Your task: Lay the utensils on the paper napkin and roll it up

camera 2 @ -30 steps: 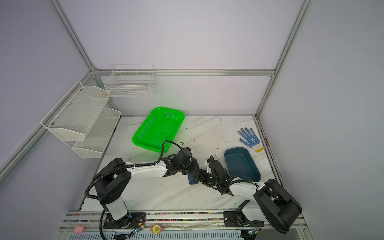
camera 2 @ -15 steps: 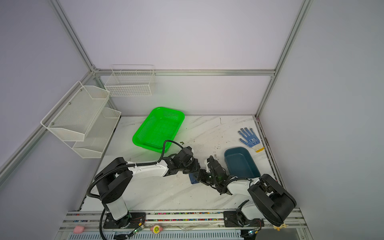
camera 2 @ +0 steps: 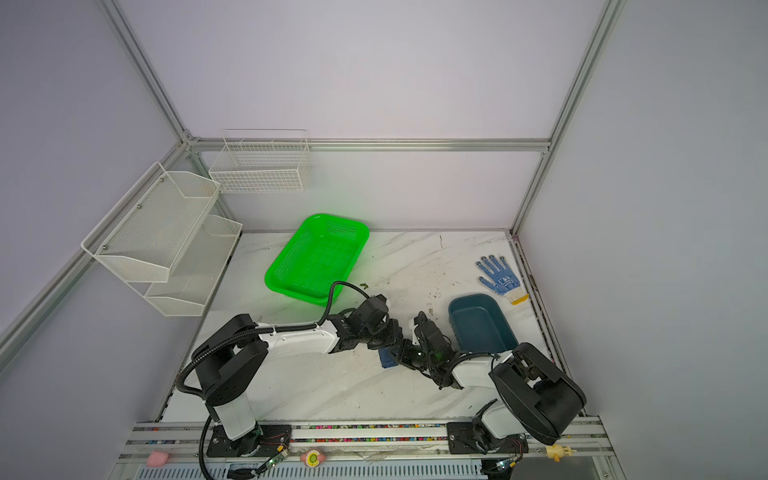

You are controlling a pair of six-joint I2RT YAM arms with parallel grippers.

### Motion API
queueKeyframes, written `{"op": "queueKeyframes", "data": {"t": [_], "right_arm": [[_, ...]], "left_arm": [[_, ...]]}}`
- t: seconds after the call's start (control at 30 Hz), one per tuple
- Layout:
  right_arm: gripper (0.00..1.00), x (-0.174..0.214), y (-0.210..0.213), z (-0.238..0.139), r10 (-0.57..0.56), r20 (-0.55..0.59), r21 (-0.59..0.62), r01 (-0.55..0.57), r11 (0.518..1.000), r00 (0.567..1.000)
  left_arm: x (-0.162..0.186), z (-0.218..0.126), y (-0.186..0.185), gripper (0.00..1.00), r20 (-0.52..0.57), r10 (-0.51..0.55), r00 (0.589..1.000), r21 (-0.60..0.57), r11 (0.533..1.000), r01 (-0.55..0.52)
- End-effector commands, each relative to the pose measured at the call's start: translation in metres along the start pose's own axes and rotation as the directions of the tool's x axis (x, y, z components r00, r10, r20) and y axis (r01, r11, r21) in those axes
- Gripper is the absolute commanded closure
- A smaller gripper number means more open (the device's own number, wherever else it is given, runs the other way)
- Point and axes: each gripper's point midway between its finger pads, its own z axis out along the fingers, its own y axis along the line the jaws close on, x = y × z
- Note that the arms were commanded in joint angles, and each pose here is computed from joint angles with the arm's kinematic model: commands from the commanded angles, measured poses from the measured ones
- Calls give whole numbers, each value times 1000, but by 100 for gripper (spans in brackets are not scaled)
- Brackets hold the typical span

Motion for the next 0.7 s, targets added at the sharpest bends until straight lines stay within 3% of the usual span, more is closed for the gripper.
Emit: {"op": "queueKeyframes", "data": {"t": [0.0,0.2,0.3,0.33,0.5,0.67], "right_arm": [[74,10,-22,1,33,-13,65,-32,997,999],[79,14,-26,-2,47,-16,69,-46,997,999],[81,17,-27,-4,52,-22,65,-51,997,998],[81,18,-28,-4,55,-25,66,-53,996,998],[82,20,-30,-6,65,-24,65,-64,996,998],[82,19,-29,-6,68,-21,61,-67,996,997]], "left_arm": [[-18,-12,-53,100,36,31,999,127,991,-36],[-23,-22,-59,94,65,67,996,130,989,-75],[-27,-31,-60,80,87,97,991,112,988,-106],[-29,-35,-60,70,95,105,990,102,988,-115],[-37,-56,-43,43,156,151,976,-5,988,-152],[-40,-61,-8,36,176,138,975,-101,987,-121]]}}
